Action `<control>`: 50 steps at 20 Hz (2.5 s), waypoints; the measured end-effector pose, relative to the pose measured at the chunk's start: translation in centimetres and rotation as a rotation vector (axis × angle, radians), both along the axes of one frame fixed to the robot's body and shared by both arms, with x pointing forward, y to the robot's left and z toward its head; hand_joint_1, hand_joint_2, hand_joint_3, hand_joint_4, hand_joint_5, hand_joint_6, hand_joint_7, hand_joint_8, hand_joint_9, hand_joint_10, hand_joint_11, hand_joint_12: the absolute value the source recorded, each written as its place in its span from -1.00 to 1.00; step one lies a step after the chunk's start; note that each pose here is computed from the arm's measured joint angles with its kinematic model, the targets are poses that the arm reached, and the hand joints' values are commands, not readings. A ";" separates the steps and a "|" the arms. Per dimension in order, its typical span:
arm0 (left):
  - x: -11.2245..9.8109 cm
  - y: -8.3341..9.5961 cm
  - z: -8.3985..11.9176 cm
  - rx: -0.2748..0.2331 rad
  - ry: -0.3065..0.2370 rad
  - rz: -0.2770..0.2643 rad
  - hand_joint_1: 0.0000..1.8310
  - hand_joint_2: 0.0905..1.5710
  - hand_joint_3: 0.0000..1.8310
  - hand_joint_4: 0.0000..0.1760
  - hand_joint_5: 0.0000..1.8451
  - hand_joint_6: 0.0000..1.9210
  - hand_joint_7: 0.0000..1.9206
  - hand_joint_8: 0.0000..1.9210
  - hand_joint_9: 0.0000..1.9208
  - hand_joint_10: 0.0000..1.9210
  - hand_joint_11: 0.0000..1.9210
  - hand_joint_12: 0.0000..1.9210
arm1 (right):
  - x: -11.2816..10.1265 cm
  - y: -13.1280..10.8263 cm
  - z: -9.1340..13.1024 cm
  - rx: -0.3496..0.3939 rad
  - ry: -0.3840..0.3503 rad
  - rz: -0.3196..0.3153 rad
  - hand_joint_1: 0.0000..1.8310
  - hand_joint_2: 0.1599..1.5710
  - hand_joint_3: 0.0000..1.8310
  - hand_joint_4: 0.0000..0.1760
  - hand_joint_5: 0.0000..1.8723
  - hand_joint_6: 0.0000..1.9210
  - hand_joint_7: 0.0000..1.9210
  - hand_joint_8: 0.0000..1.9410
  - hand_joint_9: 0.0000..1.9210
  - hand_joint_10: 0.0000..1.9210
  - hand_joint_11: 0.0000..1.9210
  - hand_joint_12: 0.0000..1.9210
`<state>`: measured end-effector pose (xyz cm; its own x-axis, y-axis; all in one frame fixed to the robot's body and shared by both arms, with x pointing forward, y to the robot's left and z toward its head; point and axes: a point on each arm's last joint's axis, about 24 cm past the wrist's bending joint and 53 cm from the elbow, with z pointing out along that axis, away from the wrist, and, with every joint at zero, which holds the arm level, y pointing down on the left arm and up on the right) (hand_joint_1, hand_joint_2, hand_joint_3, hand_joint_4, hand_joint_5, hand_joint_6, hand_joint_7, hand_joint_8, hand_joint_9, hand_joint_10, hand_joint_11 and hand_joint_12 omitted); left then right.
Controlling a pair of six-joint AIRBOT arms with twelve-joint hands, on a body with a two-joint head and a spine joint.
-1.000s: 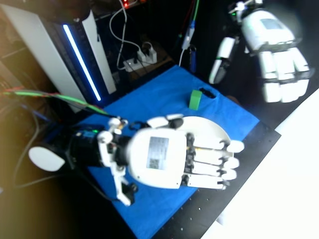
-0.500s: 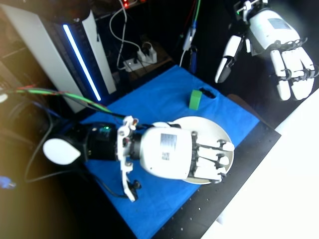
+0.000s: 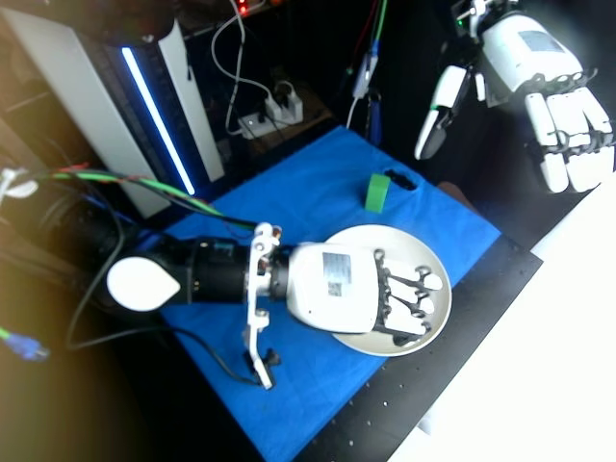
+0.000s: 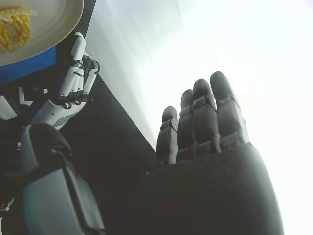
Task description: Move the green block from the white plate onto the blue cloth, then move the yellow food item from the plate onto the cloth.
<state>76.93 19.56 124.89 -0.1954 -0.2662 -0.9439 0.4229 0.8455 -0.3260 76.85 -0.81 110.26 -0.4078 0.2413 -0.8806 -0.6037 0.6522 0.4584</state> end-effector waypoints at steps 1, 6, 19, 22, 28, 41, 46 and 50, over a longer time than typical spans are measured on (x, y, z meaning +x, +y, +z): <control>0.0 0.0 0.0 0.000 0.000 0.000 -0.27 -0.07 -1.00 0.65 -0.85 -1.00 -0.78 -1.00 -0.75 -0.99 -1.00 -0.43 | -0.1 0.1 -0.2 -0.010 -0.002 0.005 -0.31 -0.14 -1.00 -1.00 -0.72 -1.00 -0.63 -1.00 -0.51 -1.00 -0.90 0.41; 0.0 -0.2 0.0 0.003 -0.001 -0.004 -0.27 -0.04 -1.00 0.54 -0.90 -1.00 -0.85 -1.00 -0.74 -1.00 -1.00 -0.30 | -0.3 0.8 -0.8 -0.031 0.003 0.014 -0.25 -0.10 -1.00 -1.00 -0.68 -1.00 -0.65 -1.00 -0.52 -0.99 -0.83 0.33; -0.2 -0.6 -0.1 0.004 0.000 -0.012 -0.27 -0.06 -1.00 0.52 -0.82 -0.99 -0.80 -0.99 -0.71 -0.99 -1.00 -0.26 | -0.2 1.1 -0.8 -0.014 0.014 0.010 0.46 0.15 -0.97 -1.00 0.01 -1.00 0.31 -0.58 0.16 -0.26 -0.05 0.50; -0.2 -0.6 -0.1 0.005 0.000 -0.012 -0.32 -0.02 -1.00 0.54 -0.83 -1.00 -0.80 -1.00 -0.74 -1.00 -1.00 -0.30 | -0.1 1.2 -0.5 -0.010 0.007 0.011 0.37 0.31 -1.00 -1.00 0.19 -0.36 0.05 0.10 0.08 -0.44 -0.17 0.40; -0.4 -0.8 -1.7 0.020 0.029 -0.017 -0.26 -0.03 -1.00 0.92 -0.78 -1.00 -0.73 -1.00 -0.77 -1.00 -0.99 -0.47 | -0.8 1.5 0.8 0.032 -0.007 0.036 0.38 0.32 -1.00 -1.00 0.32 -0.60 -0.08 0.31 -0.17 -0.03 -0.34 0.62; -0.5 -0.3 -3.9 0.011 0.086 -0.004 -0.21 -0.17 -1.00 1.00 -0.81 -1.00 -0.73 -0.98 -0.70 -0.98 -0.89 -0.51 | -5.9 -2.6 11.9 0.306 -0.146 0.159 0.30 0.23 -1.00 -1.00 0.27 -0.36 -0.16 -0.25 -0.41 0.13 -0.66 0.80; -0.7 -0.2 -4.7 0.007 0.102 -0.003 -0.21 -0.16 -1.00 1.00 -0.81 -1.00 -0.72 -1.00 -0.70 -1.00 -0.97 -0.40 | -7.6 -4.7 11.9 0.313 -0.136 0.165 0.37 0.25 -1.00 -1.00 0.23 -0.38 0.21 -0.19 0.04 -0.19 -0.28 0.59; -0.7 -0.2 -4.7 -0.001 0.105 -0.001 -0.26 -0.15 -0.99 1.00 -0.81 -1.00 -0.72 -1.00 -0.71 -1.00 -0.99 -0.41 | -9.9 -4.2 9.1 0.286 -0.081 0.203 0.30 0.25 -1.00 -1.00 0.23 -0.30 0.05 0.61 0.08 0.94 0.11 1.00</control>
